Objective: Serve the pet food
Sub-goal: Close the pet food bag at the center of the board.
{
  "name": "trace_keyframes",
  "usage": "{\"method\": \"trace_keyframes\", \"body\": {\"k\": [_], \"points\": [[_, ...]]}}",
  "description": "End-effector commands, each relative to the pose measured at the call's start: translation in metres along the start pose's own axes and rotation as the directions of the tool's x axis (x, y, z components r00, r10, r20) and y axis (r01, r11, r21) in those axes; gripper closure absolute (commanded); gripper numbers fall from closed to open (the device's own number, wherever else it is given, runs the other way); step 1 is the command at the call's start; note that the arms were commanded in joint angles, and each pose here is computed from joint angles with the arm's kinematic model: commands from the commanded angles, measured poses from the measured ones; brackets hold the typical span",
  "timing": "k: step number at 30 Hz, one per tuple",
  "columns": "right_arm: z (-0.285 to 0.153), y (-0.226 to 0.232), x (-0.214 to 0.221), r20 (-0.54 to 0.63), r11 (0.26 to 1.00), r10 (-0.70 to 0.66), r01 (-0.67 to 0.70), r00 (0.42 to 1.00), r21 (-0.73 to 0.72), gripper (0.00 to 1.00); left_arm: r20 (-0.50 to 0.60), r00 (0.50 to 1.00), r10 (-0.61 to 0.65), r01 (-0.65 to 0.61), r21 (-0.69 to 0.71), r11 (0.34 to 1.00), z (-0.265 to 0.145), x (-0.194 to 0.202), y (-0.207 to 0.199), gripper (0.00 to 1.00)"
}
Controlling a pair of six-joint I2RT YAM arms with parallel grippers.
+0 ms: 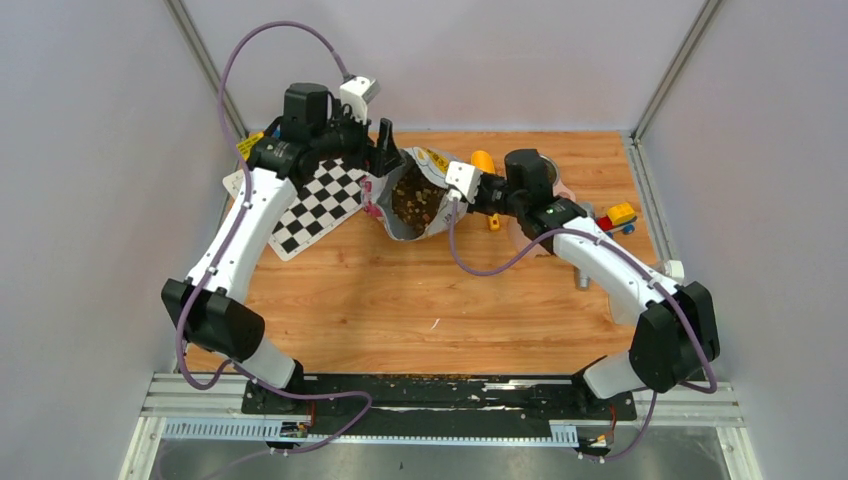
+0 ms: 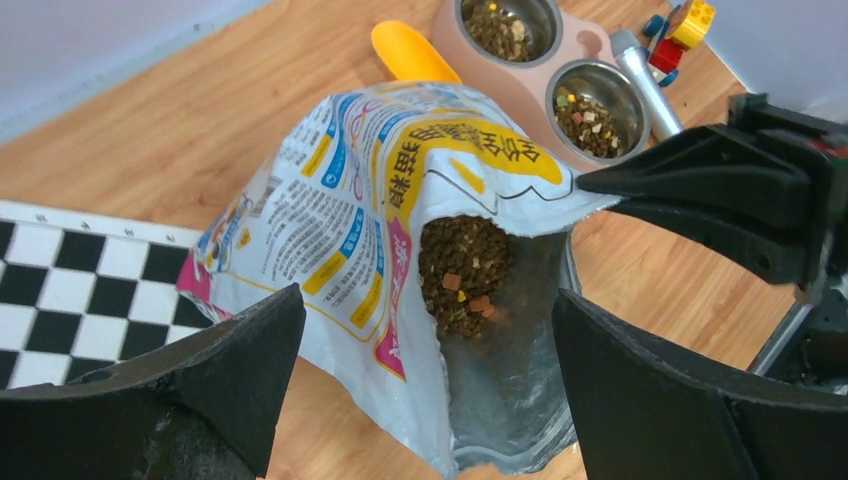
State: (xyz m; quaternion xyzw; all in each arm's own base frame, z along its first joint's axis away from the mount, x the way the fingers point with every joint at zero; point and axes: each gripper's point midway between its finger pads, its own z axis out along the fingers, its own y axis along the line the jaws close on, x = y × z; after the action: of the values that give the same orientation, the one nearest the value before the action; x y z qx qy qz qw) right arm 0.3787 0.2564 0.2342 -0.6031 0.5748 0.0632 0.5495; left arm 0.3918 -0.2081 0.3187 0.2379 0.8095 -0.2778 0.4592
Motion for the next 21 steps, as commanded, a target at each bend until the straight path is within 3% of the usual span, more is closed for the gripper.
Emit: {"method": "trace_keyframes", "body": {"k": [1,6,9,17,21], "points": [[-0.018,-0.061,-0.029,0.103,0.983,0.060,-0.076,0.993,0.165,1.00,0.069,0.981,0.181,-0.186,0.062,0.981,-0.041,-0.037,-0.026,0.00],[-0.024,-0.070,-0.029,0.143,0.972,0.154,-0.176,0.978,0.156,1.00,0.025,0.920,0.392,-0.393,0.083,0.916,-0.068,-0.031,-0.032,0.00],[-0.024,-0.072,-0.030,0.161,0.963,0.205,-0.228,0.965,0.142,1.00,-0.035,0.853,0.520,-0.519,0.046,0.854,-0.076,-0.020,-0.018,0.00],[-0.021,-0.088,-0.025,0.165,0.937,0.292,-0.316,0.942,0.150,1.00,-0.237,0.714,0.659,-0.659,0.092,0.747,-0.080,0.045,0.013,0.01],[-0.019,-0.090,-0.022,0.164,0.930,0.312,-0.336,0.936,0.147,1.00,-0.256,0.695,0.672,-0.664,0.129,0.736,-0.075,0.067,0.015,0.02]]}}
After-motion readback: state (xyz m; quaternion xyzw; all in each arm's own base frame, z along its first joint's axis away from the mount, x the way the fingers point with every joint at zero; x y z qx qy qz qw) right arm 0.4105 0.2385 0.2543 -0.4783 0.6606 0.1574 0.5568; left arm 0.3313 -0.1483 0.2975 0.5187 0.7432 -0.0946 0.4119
